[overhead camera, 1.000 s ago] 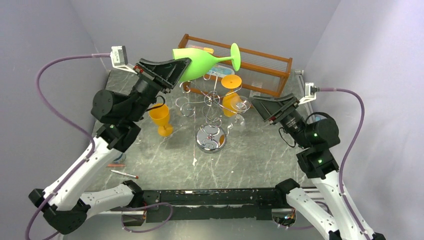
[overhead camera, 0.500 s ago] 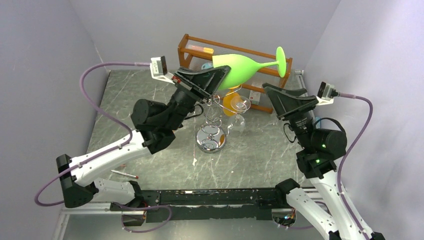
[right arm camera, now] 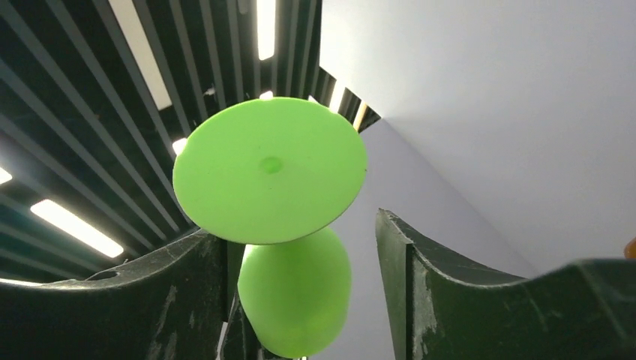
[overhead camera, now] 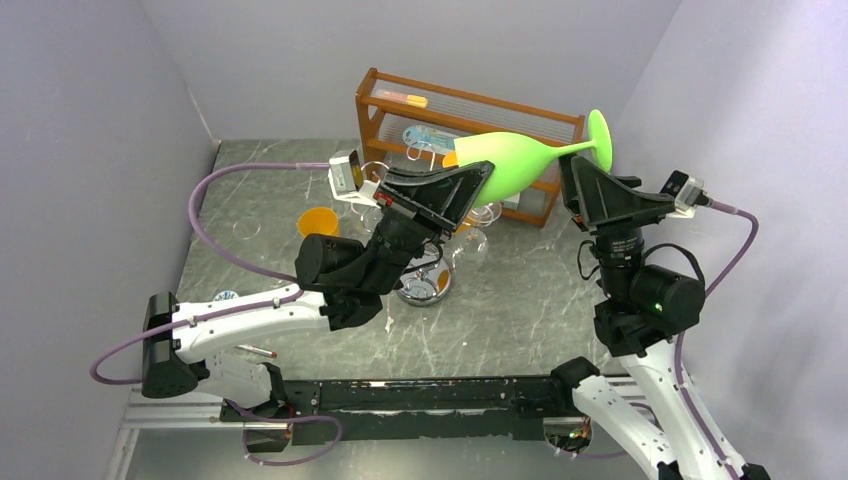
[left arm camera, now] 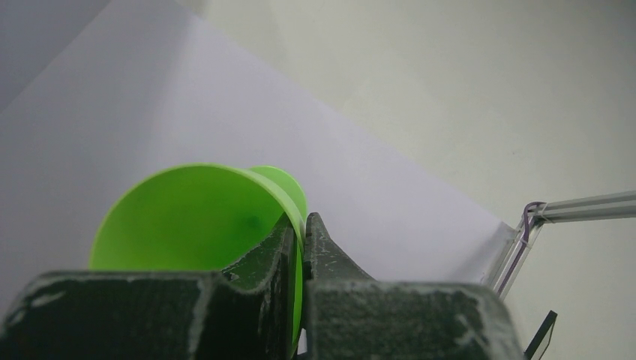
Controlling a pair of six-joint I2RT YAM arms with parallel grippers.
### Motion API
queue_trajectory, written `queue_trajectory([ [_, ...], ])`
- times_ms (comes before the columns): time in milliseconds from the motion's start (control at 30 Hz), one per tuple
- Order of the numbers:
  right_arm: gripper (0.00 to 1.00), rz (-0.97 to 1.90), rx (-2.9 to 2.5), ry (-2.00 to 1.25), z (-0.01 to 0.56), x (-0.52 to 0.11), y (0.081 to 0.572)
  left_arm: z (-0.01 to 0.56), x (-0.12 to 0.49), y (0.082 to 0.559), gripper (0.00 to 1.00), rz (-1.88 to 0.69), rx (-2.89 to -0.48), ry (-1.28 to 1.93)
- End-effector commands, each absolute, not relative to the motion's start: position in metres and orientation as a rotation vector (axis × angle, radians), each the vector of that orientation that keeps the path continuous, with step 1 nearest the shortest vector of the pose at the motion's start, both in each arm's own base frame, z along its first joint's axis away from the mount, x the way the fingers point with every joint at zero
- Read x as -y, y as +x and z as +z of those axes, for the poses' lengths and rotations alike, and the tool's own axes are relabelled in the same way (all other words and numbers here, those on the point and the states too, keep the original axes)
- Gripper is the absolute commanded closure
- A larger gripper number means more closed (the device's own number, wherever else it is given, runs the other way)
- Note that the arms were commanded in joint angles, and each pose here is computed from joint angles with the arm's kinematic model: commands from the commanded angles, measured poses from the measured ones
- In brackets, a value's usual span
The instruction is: Place the wine glass upside down on the wine glass rack
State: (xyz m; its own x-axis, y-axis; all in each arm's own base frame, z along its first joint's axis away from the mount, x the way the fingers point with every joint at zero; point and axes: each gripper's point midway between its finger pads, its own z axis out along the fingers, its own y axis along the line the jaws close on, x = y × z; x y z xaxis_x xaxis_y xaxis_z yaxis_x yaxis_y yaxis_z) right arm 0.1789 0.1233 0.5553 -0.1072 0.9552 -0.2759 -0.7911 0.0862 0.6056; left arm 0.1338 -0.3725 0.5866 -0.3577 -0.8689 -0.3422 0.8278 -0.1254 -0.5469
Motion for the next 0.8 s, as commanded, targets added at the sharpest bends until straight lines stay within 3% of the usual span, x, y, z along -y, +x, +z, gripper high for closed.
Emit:
queue_trajectory([
  [0, 0.35, 1.526, -0.697, 0.356, 0.57, -0.11, 0.178, 0.602, 0.355, 0.126, 0.95, -1.76, -0.685, -0.113],
  [167, 0.45, 1.565, -0.705, 0.326, 0.574, -0.117, 0.179, 0.594, 0.361, 0.126, 0.95, -1.766, -0.7, -0.115],
  [533, 0.51, 1.627, -0.731, 0.309, 0.573, -0.128, 0.181, 0.587, 0.365, 0.125, 0.95, -1.765, -0.687, -0.109],
  [633, 0.6, 1.617, -0.74, 0.315, 0.572, -0.128, 0.184, 0.586, 0.364, 0.123, 0.95, -1.776, -0.704, -0.101],
  [767, 0.82, 1.608, -0.742, 0.305, 0.572, -0.129, 0.184, 0.581, 0.36, 0.121, 0.94, -1.799, -0.724, -0.106],
])
